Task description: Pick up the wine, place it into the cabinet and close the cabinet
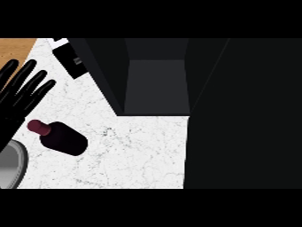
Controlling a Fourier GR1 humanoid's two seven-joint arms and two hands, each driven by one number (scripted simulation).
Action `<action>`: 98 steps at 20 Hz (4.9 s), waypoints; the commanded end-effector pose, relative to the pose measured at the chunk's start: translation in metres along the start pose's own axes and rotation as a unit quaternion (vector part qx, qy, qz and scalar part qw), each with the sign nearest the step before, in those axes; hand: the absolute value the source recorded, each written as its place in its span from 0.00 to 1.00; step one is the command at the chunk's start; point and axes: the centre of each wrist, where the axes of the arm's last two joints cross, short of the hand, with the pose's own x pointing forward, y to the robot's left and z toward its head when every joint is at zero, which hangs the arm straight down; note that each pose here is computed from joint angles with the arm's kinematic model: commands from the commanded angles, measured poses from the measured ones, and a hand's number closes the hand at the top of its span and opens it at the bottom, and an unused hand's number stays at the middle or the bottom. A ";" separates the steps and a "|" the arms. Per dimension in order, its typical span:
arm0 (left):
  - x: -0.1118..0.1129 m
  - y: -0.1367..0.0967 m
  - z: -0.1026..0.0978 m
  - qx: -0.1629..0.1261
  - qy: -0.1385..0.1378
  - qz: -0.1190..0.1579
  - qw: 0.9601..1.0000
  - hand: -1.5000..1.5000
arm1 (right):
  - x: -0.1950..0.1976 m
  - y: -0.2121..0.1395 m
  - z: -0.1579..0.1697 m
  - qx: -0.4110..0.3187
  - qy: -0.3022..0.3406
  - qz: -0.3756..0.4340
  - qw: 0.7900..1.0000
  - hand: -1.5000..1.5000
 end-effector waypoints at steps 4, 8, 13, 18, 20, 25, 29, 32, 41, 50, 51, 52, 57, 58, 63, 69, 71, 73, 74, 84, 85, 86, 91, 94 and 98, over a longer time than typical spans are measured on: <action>0.004 0.006 0.026 0.014 0.005 -0.013 1.000 0.00 | 0.014 0.011 0.009 0.002 -0.008 -0.003 1.000 0.00; -0.009 0.018 0.016 0.029 0.010 -0.019 0.999 0.00 | 0.007 0.006 -0.007 -0.001 -0.003 0.000 1.000 0.00; -0.017 0.030 0.044 0.058 0.035 -0.028 0.997 0.00 | 0.001 0.017 -0.009 -0.003 -0.008 0.000 1.000 0.00; -0.033 0.049 0.035 0.063 0.028 -0.044 0.997 0.00 | 0.006 0.004 -0.012 -0.007 -0.003 0.000 1.000 0.00; -0.010 0.063 0.051 0.074 0.034 -0.048 0.996 0.00 | 0.006 0.011 -0.011 -0.002 -0.007 0.008 1.000 0.00; -0.036 0.071 0.060 0.066 0.047 -0.057 0.995 0.00 | 0.010 0.006 -0.015 -0.006 -0.007 -0.002 1.000 0.00; -0.048 0.091 0.038 0.082 0.050 -0.066 0.993 0.00 | 0.006 0.008 -0.009 0.005 -0.005 -0.005 1.000 0.00; -0.059 0.096 0.067 0.084 0.058 -0.061 0.993 0.00 | 0.009 0.006 -0.014 0.011 -0.005 -0.002 1.000 0.00; -0.068 0.133 0.072 0.093 0.072 -0.071 0.990 0.00 | 0.009 0.000 -0.004 0.015 -0.008 0.002 1.000 0.00; -0.121 0.131 0.100 0.100 0.095 -0.072 0.988 0.00 | -0.003 0.016 -0.010 0.009 -0.006 0.008 1.000 0.00; -0.121 0.140 0.102 0.097 0.101 -0.067 0.988 0.00 | 0.017 0.012 -0.004 0.006 -0.006 -0.002 1.000 0.00; -0.124 0.141 0.089 0.091 0.099 -0.077 0.988 0.00 | 0.005 0.010 -0.009 0.012 -0.009 -0.009 1.000 0.00; -0.130 0.144 0.101 0.102 0.108 -0.075 0.986 0.00 | 0.021 0.013 -0.008 0.008 -0.011 -0.002 1.000 0.00; -0.140 0.137 0.086 0.087 0.111 -0.070 0.988 0.00 | 0.002 0.014 -0.024 0.015 -0.008 0.001 1.000 0.00; -0.161 0.145 0.104 0.091 0.122 -0.061 0.986 0.00 | 0.007 0.023 -0.008 0.011 -0.006 0.002 1.000 0.00; -0.182 0.140 0.086 0.088 0.121 -0.066 0.987 0.00 | 0.011 0.000 -0.013 0.015 -0.002 0.005 1.000 0.00; -0.185 0.142 0.101 0.081 0.139 -0.055 0.985 0.00 | 0.010 0.005 -0.007 0.009 -0.005 0.007 1.000 0.00; -0.199 0.136 0.099 0.089 0.132 -0.057 0.986 0.00 | -0.013 -0.001 -0.014 0.013 0.000 0.000 1.000 0.00; -0.188 0.146 0.109 0.088 0.146 -0.055 0.984 0.00 | 0.008 0.009 -0.001 0.011 -0.009 0.008 1.000 0.00; -0.201 0.146 0.110 0.111 0.131 -0.030 0.985 0.00 | -0.005 0.008 -0.010 0.013 -0.011 0.004 1.000 0.00; -0.204 0.144 0.104 0.108 0.137 -0.019 0.985 0.00 | 0.002 0.008 -0.001 0.013 -0.004 0.012 1.000 0.00; -0.213 0.136 0.107 0.106 0.122 -0.003 0.987 0.00 | -0.005 -0.002 -0.002 0.006 -0.002 0.009 1.000 0.00; -0.213 0.137 0.104 0.096 0.123 0.021 0.988 0.00 | 0.009 0.003 -0.006 0.014 -0.013 0.014 1.000 0.00; -0.227 0.126 0.106 0.101 0.121 0.021 0.987 0.00 | -0.008 -0.001 -0.008 0.002 -0.006 0.011 1.000 0.00; -0.227 0.126 0.114 0.096 0.126 0.034 0.987 1.00 | 0.007 0.013 -0.006 0.009 -0.014 0.015 1.000 0.00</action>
